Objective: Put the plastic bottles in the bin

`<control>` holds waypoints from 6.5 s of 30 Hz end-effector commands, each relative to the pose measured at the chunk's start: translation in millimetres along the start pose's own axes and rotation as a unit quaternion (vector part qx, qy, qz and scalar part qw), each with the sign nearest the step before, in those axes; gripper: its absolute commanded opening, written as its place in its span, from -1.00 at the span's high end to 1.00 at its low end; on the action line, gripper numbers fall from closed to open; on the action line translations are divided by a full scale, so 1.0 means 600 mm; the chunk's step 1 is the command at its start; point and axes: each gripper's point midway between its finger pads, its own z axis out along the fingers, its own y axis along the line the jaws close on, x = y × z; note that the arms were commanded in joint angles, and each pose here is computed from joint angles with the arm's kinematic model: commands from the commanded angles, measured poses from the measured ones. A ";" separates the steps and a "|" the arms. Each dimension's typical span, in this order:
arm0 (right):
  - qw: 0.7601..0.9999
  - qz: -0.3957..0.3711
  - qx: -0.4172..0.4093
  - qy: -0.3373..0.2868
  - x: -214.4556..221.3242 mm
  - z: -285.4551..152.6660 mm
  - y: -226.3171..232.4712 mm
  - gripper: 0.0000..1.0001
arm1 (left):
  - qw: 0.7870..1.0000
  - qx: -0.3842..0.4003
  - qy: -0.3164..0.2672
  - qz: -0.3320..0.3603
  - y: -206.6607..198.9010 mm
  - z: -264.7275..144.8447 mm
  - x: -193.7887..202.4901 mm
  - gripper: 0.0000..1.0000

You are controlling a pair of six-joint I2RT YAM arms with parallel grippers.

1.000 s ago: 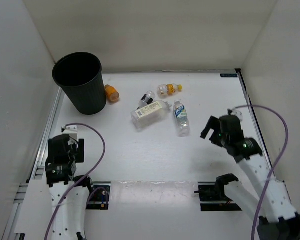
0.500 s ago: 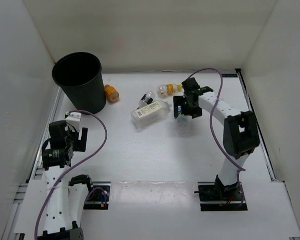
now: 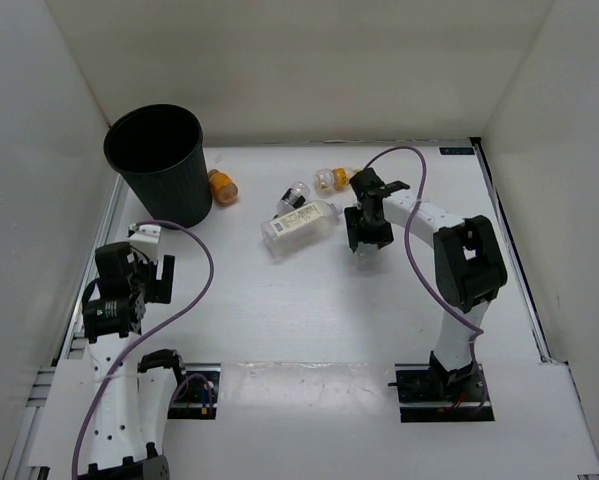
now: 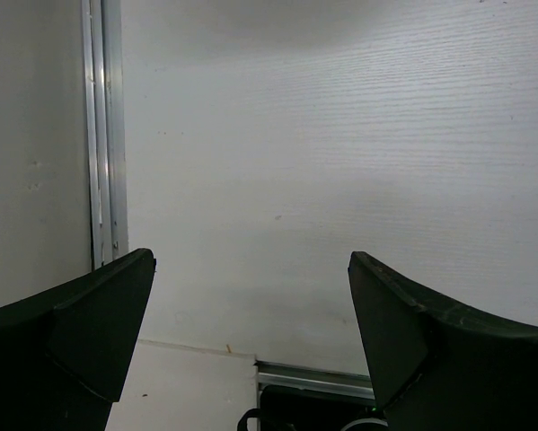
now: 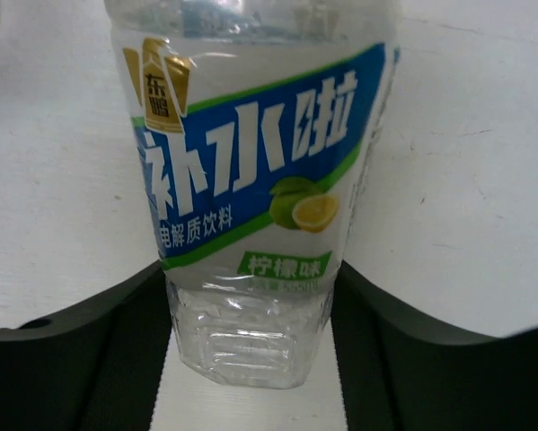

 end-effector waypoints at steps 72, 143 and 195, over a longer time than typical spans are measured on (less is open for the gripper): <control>0.671 -0.291 -0.626 -0.268 -0.069 -0.585 0.471 0.99 | 0.682 0.697 -0.215 0.059 -0.293 -0.234 -0.503 -0.91; 0.884 -0.064 -0.350 -0.304 -0.087 -0.399 0.237 -1.00 | 0.987 0.007 -0.156 -0.021 0.090 0.236 -0.544 -0.94; 0.942 0.123 -0.183 -0.254 -0.025 -0.285 -0.034 -1.00 | 0.847 0.332 0.033 0.415 -0.581 0.236 -0.306 -1.00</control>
